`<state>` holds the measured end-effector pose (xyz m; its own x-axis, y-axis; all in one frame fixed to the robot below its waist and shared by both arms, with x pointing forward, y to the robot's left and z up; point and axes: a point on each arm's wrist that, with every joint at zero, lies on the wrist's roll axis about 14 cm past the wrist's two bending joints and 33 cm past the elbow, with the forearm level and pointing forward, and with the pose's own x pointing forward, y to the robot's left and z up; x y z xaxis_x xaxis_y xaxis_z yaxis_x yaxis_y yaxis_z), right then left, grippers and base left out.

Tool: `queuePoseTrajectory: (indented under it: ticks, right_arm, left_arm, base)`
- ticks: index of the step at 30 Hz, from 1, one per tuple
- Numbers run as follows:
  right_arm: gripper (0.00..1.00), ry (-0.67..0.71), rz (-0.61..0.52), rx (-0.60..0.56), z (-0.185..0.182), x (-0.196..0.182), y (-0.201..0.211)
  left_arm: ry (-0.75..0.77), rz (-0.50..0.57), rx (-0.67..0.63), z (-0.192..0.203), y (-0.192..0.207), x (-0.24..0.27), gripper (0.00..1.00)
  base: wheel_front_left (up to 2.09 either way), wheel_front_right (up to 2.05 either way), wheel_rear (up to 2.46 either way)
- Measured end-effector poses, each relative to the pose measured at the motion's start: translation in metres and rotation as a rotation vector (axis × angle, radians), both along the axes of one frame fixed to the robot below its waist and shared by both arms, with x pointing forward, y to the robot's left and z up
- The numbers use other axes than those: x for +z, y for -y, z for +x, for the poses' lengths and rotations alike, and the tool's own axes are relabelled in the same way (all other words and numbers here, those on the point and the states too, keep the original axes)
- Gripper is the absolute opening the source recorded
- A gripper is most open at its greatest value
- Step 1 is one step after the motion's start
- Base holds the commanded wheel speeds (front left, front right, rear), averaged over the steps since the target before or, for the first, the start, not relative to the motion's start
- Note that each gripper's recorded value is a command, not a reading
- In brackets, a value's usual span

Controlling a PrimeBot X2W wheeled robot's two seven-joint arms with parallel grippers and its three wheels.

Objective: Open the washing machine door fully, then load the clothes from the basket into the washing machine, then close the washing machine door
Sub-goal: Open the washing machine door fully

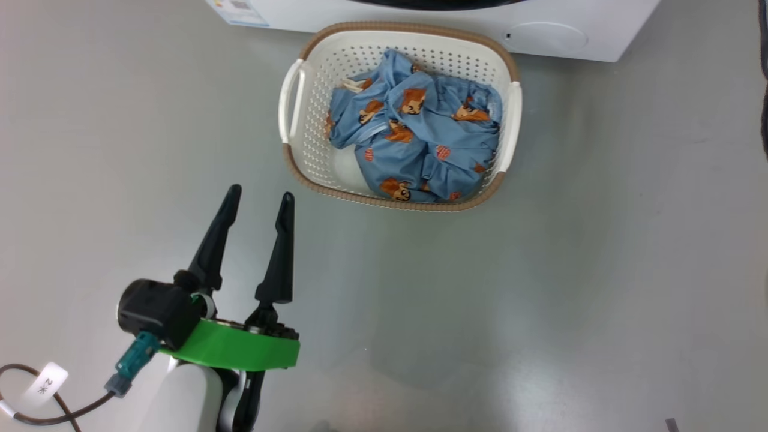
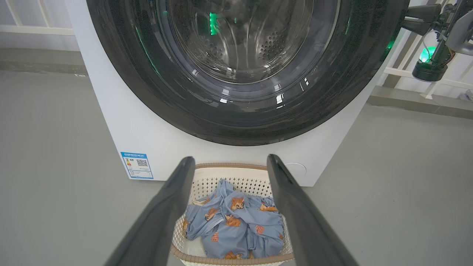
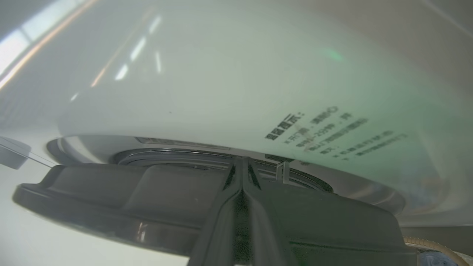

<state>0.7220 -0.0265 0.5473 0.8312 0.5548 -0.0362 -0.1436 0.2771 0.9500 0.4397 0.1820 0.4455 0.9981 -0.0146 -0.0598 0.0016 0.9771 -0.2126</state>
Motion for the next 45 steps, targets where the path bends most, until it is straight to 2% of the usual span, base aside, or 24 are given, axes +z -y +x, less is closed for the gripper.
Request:
queuePoseTrajectory:
  ticks: [8,15,23,29,37,45]
  right_arm:
    - [0.00,-0.019,-0.024,0.015,0.002,-0.003,-0.011]
    - [0.00,-0.031,-0.081,0.126,-0.012,-0.001,-0.018]
    - [0.00,-0.009,-0.157,0.324,-0.054,-0.002,-0.030]
    - [0.00,-0.004,-0.166,0.509,-0.103,-0.005,-0.063]
    - [0.00,0.012,-0.174,0.606,-0.139,-0.001,-0.066]
    - [0.00,-0.001,-0.208,0.761,-0.190,-0.012,-0.089]
  left_arm:
    - [0.004,-0.007,0.021,-0.005,-0.006,0.004,1.00]
    - [0.020,-0.006,0.030,-0.004,-0.008,0.010,1.00]
    - [0.055,-0.010,0.023,-0.003,-0.005,0.022,1.00]
    - [0.087,-0.008,0.016,-0.003,-0.003,0.034,1.00]
    - [0.119,0.005,0.008,-0.005,-0.001,0.046,1.00]
    - [0.144,0.010,0.011,-0.011,-0.004,0.057,1.00]
  base:
    - [0.00,0.00,0.00]
    - [0.00,0.00,0.00]
    - [0.00,0.00,0.00]
    - [0.00,0.00,0.00]
    - [0.00,0.00,0.00]
    - [0.00,0.00,0.00]
